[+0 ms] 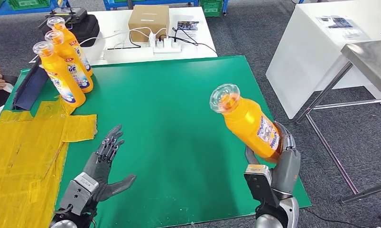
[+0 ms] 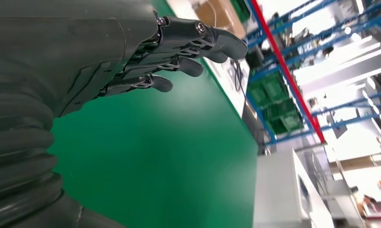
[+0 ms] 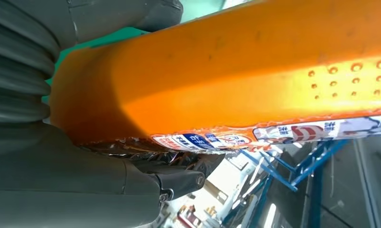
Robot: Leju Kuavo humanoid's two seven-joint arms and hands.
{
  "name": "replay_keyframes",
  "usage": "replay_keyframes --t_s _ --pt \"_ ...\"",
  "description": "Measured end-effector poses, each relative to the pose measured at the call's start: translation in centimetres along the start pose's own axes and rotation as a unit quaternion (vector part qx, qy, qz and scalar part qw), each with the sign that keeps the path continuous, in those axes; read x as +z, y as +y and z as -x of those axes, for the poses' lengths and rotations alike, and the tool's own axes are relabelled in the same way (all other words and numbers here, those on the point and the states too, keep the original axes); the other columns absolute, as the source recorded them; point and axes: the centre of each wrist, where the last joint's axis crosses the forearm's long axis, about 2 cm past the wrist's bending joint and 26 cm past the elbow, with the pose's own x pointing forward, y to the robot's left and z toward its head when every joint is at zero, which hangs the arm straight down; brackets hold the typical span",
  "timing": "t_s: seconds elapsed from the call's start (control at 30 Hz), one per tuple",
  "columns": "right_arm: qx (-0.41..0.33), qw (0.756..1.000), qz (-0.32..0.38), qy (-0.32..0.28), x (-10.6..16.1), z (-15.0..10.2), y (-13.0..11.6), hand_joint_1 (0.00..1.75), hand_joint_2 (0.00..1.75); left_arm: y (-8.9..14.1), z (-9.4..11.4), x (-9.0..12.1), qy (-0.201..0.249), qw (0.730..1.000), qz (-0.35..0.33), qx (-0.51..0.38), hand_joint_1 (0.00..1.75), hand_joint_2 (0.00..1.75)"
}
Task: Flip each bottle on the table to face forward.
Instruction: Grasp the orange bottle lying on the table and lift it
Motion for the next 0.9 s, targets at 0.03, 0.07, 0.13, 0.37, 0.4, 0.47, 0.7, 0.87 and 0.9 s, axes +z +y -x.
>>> replay_keyframes --t_s 0.03,0.07,0.13,0.37,0.4,0.47,0.7,0.87,0.9 --pt "-0.014 1.0 -0.004 -0.003 -0.2 -0.4 0.3 1.75 1.75 -0.1 0.0 -0.1 0.0 1.0 0.005 0.007 0.0 1.75" --pt "-0.031 0.999 -0.013 -0.005 -0.5 -0.8 0.7 1.75 1.75 -0.2 -0.1 -0.3 -0.002 1.0 0.009 0.014 0.0 1.75" --pt "-0.072 0.996 -0.049 -0.01 -0.9 -1.6 1.8 1.75 1.75 -0.4 -0.3 -0.7 -0.007 0.999 0.02 0.025 0.0 1.75" --pt "-0.188 0.937 -0.286 -0.076 -0.8 -5.9 9.5 1.75 1.75 -0.6 -1.3 -4.4 -0.057 0.996 0.051 0.052 0.0 1.75" --pt "-0.192 0.93 -0.303 -0.085 -0.7 -6.5 10.5 1.75 1.75 -0.6 -1.5 -5.0 -0.068 0.995 0.054 0.055 0.0 1.75" --pt "-0.197 0.918 -0.33 -0.099 -0.7 -7.4 11.9 1.75 1.75 -0.8 -1.9 -5.8 -0.088 0.993 0.056 0.062 0.0 1.75" --pt "-0.183 0.897 -0.381 -0.126 -0.9 -8.4 13.8 1.75 1.75 -1.3 -2.2 -7.1 -0.117 0.989 0.054 0.068 0.0 1.75" --pt "-0.166 0.89 -0.405 -0.128 -0.9 -8.5 14.4 1.75 1.75 -1.6 -2.0 -7.4 -0.12 0.99 0.038 0.071 0.84 1.75" --pt "-0.163 0.889 -0.409 -0.126 -0.8 -8.5 14.5 1.75 1.75 -1.6 -1.9 -7.5 -0.118 0.99 0.036 0.072 1.27 1.75"
